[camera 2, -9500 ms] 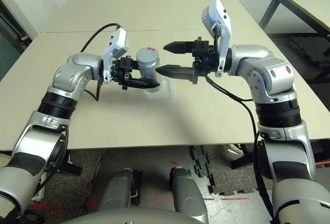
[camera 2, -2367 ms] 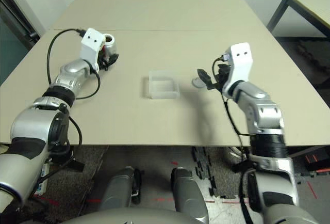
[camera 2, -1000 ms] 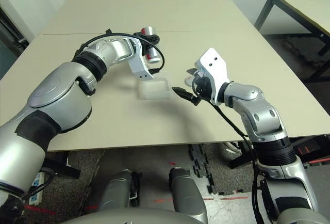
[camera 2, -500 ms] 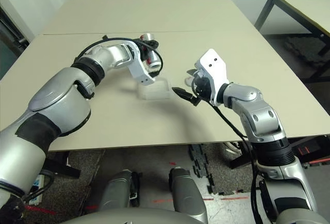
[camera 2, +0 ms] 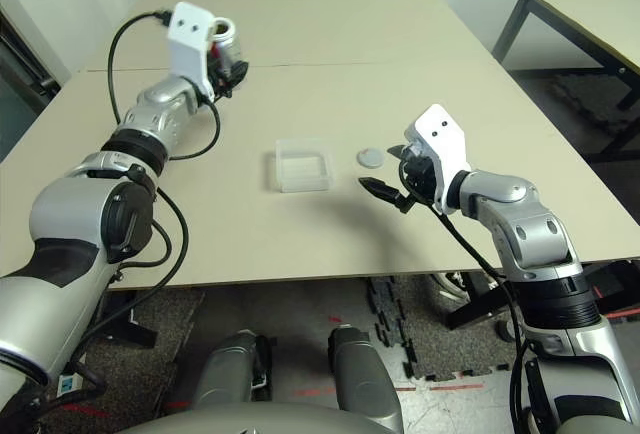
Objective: Pour the medicine from the bottle into the box.
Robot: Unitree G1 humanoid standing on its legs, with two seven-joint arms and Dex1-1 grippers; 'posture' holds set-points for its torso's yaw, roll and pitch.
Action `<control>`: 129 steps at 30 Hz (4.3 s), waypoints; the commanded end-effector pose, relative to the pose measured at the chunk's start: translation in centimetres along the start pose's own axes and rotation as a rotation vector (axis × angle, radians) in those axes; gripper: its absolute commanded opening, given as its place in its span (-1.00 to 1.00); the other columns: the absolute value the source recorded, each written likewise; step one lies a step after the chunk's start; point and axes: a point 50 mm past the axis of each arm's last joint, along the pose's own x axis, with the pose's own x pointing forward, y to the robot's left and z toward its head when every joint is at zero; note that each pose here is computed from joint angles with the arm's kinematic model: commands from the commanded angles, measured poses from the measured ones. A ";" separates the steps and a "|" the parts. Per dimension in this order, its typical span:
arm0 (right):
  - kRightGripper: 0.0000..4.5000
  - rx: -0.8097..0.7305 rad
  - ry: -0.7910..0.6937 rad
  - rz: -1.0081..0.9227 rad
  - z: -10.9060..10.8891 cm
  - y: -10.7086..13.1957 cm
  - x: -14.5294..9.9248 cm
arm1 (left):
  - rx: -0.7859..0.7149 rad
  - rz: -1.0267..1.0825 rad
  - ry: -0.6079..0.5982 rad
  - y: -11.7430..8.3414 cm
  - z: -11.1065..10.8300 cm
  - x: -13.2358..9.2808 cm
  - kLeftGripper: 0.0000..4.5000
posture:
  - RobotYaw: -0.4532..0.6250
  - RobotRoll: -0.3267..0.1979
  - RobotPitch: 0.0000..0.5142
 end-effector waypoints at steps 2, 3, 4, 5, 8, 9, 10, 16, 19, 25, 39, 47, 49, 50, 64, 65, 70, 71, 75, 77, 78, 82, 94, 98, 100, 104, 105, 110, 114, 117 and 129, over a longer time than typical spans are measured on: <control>1.00 0.012 -0.003 0.021 0.1 -0.2 -0.3 | -0.100 0.029 0.045 0.1 -2.0 -0.2 0.13 | -0.30 0.25 -0.69; 1.00 0.015 -0.001 0.023 0.0 -0.2 -0.3 | -0.114 0.037 0.055 0.2 -2.4 -0.3 0.13 | -0.30 0.25 -0.69; 1.00 0.016 0.000 0.024 0.0 -0.1 -0.3 | -0.120 0.042 0.060 0.2 -2.6 -0.3 0.13 | -0.31 0.25 -0.68; 1.00 0.018 0.002 0.026 0.0 0.0 -0.4 | -0.120 0.043 0.071 0.3 -2.9 -0.4 0.13 | -0.32 0.25 -0.68; 1.00 0.033 0.005 0.022 -0.3 0.4 -0.5 | -0.100 0.064 0.129 0.7 -4.4 -0.7 0.13 | -0.36 0.25 -0.66; 1.00 0.038 0.005 0.020 -0.3 0.4 -0.5 | -0.091 0.070 0.139 0.8 -4.6 -0.8 0.13 | -0.36 0.25 -0.66; 1.00 0.044 0.004 0.017 -0.4 0.5 -0.6 | -0.078 0.073 0.147 0.9 -4.8 -0.9 0.13 | -0.37 0.25 -0.66; 1.00 0.051 0.014 0.009 -0.7 1.0 -1.1 | 0.200 -0.031 0.095 -0.2 -1.6 -0.1 0.13 | -0.40 0.25 -0.66; 1.00 0.044 0.016 0.030 -0.5 1.2 -1.1 | 0.510 -0.127 0.012 -2.2 2.5 0.6 0.13 | -0.40 0.25 -0.67; 1.00 0.024 0.019 0.043 -0.2 1.2 -0.7 | 1.325 -0.231 -0.102 -7.0 7.3 1.0 0.13 | -0.39 0.25 -0.70; 1.00 0.004 -0.054 0.091 1.2 2.5 2.3 | 2.609 -0.453 -0.297 -13.3 1.4 1.4 0.13 | -0.50 0.25 -0.74; 1.00 0.007 -0.061 0.091 1.3 2.6 2.6 | 2.536 -0.447 -0.271 -14.1 1.5 1.5 0.13 | -0.49 0.25 -0.74; 1.00 0.006 -0.059 0.090 1.3 2.5 2.5 | 2.548 -0.438 -0.256 -13.3 1.6 1.5 0.13 | -0.48 0.25 -0.74; 1.00 0.006 -0.058 0.090 1.3 2.4 2.5 | 2.556 -0.438 -0.253 -13.0 1.6 1.5 0.13 | -0.46 0.25 -0.74; 1.00 0.006 -0.044 0.118 1.3 2.3 2.9 | 2.296 -0.469 -0.204 -12.2 1.2 1.3 0.13 | -0.39 0.25 -0.71; 1.00 0.007 -0.045 0.118 1.3 2.3 2.9 | 2.081 -0.444 -0.165 -12.1 1.7 1.3 0.13 | -0.39 0.25 -0.71; 1.00 0.008 -0.051 0.117 1.4 2.3 2.6 | 1.063 -0.334 -0.068 -10.1 4.1 1.6 0.13 | -0.39 0.25 -0.72; 1.00 0.007 -0.052 0.117 1.5 2.3 2.6 | 0.909 -0.314 -0.054 -9.5 4.2 1.6 0.13 | -0.39 0.25 -0.72; 1.00 -0.002 -0.042 0.119 1.4 1.9 2.3 | 0.565 -0.201 -0.024 -6.6 3.5 1.5 0.13 | -0.37 0.25 -0.73; 1.00 -0.007 -0.027 0.123 1.3 1.6 1.9 | 0.382 -0.091 -0.011 -4.1 2.5 1.2 0.13 | -0.37 0.25 -0.73; 1.00 -0.008 -0.021 0.125 1.3 1.6 1.8 | 0.304 -0.050 -0.006 -3.3 2.0 1.0 0.13 | -0.37 0.25 -0.73; 1.00 -0.009 -0.006 0.135 1.3 1.4 1.5 | 0.022 0.066 0.038 -0.8 -0.7 0.3 0.13 | -0.36 0.25 -0.73; 1.00 -0.003 0.023 0.150 0.9 1.4 1.5 | -0.017 0.128 0.155 0.9 -4.2 -0.7 0.13 | -0.38 0.25 -0.71; 1.00 -0.003 0.040 0.139 0.5 1.4 1.4 | 0.491 0.063 0.097 0.5 0.4 0.0 0.13 | -0.38 0.25 -0.73; 1.00 -0.003 0.043 0.136 0.5 1.3 1.3 | 0.879 0.033 0.019 -0.7 4.6 0.3 0.13 | -0.37 0.25 -0.75; 1.00 0.000 0.041 0.133 0.4 1.3 1.5 | 1.750 -0.054 -0.102 -5.1 8.8 0.8 0.13 | -0.35 0.25 -0.79; 1.00 0.000 0.039 0.131 0.4 1.3 1.6 | 1.970 -0.083 -0.138 -6.3 8.9 0.8 0.13 | -0.35 0.25 -0.80; 1.00 0.011 0.007 0.120 0.7 1.3 2.2 | 2.627 -0.237 -0.263 -8.9 6.7 1.2 0.13 | -0.38 0.25 -0.81; 1.00 0.026 -0.021 0.108 0.7 1.7 2.8 | 2.809 -0.322 -0.333 -10.8 4.8 1.5 0.13 | -0.45 0.25 -0.79; 1.00 0.037 -0.036 0.099 0.7 2.1 3.2 | 2.805 -0.335 -0.390 -12.8 4.2 1.6 0.13 | -0.50 0.25 -0.78; 1.00 0.042 -0.043 0.086 0.7 2.2 3.1 | 2.757 -0.406 -0.408 -13.5 3.0 1.5 0.13 | -0.50 0.25 -0.77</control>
